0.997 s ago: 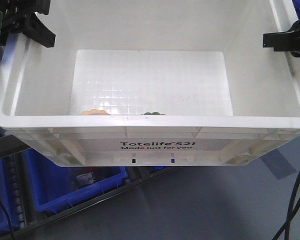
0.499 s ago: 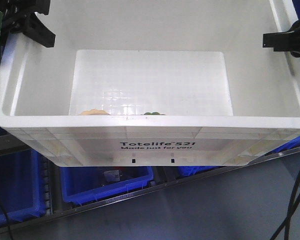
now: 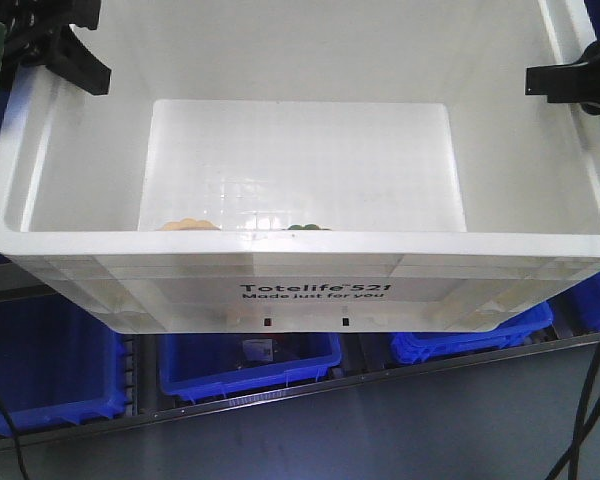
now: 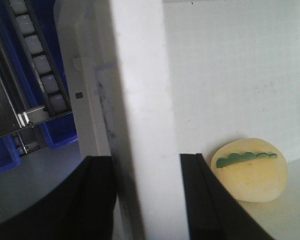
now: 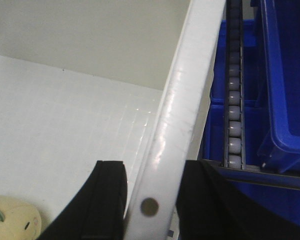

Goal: Place moving items into box and shelve
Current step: 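Hold the crate steady with both grippers above the blue-bin shelf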

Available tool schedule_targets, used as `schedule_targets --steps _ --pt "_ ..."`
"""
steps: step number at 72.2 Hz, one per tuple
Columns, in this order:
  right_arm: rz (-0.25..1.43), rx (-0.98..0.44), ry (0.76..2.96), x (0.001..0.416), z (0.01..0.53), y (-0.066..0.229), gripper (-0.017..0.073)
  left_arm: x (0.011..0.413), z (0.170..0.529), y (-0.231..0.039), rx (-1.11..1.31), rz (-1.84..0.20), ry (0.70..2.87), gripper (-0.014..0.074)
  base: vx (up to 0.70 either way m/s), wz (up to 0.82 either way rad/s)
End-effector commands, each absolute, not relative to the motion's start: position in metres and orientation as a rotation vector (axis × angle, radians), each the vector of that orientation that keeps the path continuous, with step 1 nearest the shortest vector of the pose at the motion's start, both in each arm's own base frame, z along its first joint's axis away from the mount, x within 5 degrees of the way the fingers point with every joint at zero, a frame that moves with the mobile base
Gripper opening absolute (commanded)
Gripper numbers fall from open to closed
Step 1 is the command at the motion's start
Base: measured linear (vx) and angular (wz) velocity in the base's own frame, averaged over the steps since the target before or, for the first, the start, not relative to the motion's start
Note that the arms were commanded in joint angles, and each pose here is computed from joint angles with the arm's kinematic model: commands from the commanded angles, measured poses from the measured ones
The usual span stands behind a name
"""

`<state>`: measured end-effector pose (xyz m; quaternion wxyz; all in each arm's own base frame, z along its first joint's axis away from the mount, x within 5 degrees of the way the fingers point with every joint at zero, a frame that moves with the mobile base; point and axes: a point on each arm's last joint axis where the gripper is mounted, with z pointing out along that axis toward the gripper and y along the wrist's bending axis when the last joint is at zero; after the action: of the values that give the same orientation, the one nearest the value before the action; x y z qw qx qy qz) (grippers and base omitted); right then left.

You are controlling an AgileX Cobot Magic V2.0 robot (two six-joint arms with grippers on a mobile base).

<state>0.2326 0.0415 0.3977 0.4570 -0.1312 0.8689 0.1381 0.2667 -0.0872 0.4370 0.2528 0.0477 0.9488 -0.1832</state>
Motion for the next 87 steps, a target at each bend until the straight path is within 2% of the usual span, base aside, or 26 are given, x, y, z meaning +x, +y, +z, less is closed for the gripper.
schedule_targets --steps 1,87 --pt "0.374 -0.299 1.971 0.2269 0.4269 0.0446 -0.0008 0.2501 0.4706 -0.094 0.16 -0.651 2.4 0.0001 0.01 0.19" --pt "0.375 -0.3 1.973 0.2268 0.4267 0.0446 -0.0008 0.2502 0.4706 -0.0938 0.16 -0.649 2.4 0.0001 0.01 0.09"
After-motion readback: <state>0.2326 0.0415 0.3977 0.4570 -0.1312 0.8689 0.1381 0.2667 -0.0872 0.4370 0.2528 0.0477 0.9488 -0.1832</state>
